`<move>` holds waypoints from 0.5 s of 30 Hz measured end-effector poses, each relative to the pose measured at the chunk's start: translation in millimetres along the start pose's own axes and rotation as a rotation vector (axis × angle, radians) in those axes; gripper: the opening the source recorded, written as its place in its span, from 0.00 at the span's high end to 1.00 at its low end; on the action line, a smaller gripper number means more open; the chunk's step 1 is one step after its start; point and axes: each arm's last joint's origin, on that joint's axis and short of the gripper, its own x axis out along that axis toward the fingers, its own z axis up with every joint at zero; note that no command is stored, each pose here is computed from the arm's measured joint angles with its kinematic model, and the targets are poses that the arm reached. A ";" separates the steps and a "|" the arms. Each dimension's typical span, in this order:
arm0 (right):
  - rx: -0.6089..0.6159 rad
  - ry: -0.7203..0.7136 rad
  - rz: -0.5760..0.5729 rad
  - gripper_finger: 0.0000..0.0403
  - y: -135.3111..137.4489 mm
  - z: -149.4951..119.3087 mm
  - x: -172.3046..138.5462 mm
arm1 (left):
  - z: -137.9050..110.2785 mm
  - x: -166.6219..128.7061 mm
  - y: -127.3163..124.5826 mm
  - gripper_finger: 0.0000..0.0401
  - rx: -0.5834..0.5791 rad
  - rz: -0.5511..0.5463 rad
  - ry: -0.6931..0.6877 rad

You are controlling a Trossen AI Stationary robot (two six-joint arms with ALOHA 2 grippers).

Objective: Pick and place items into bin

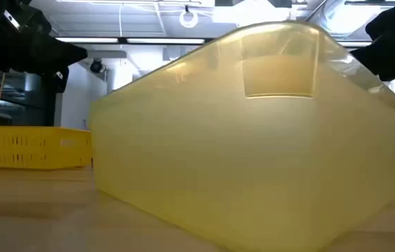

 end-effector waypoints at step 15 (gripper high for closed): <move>0.000 0.000 0.000 0.99 0.0 0.1 0.0 | 0.0 0.0 0.0 1.00 0.000 0.000 0.000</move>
